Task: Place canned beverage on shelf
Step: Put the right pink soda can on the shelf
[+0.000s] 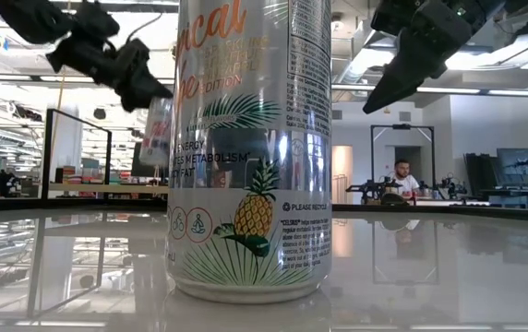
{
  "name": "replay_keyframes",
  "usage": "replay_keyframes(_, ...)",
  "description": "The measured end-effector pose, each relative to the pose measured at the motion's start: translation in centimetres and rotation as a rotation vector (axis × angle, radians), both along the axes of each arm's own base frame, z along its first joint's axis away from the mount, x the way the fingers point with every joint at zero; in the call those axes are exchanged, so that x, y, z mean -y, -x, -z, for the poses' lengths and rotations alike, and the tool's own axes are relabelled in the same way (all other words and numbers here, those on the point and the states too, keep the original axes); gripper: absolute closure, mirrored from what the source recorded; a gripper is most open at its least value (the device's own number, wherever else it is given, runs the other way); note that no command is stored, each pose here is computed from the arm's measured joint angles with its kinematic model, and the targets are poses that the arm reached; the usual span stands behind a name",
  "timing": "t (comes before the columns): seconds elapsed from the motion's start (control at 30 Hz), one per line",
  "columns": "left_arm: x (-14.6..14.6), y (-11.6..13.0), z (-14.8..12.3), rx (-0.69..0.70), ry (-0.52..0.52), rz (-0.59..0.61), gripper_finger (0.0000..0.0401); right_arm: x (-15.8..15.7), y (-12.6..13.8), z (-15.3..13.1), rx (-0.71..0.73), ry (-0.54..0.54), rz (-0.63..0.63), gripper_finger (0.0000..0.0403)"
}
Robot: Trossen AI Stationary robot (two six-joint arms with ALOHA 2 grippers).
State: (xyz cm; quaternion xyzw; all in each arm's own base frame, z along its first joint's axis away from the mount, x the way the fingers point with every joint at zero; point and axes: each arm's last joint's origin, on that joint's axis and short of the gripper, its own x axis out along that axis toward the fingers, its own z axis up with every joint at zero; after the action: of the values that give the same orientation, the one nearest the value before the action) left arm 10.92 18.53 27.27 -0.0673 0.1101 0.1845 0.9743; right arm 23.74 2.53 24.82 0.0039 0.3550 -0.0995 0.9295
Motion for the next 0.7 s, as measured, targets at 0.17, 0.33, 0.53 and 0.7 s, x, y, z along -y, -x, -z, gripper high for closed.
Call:
replay_keyframes(0.17,-0.9,0.2,0.8,-0.008,0.009,0.038,0.0159,-0.1,0.0,0.0,-0.003,0.002,-0.005,0.0065)
replay_keyframes(0.33,-1.5,0.0,1.7,-0.042,0.009,0.042,0.0159,0.0,0.0,0.0,-0.004,0.003,-0.003,0.0065)
replay_keyframes(0.53,-1.8,-0.2,2.1,-0.057,0.0,0.046,0.0159,0.0,0.0,0.0,-0.004,0.003,-0.003,0.0065)
replay_keyframes(0.7,-1.9,-0.1,2.2,-0.075,0.008,0.02,0.0153,0.0,0.0,0.0,-0.005,0.003,-0.003,0.0065)
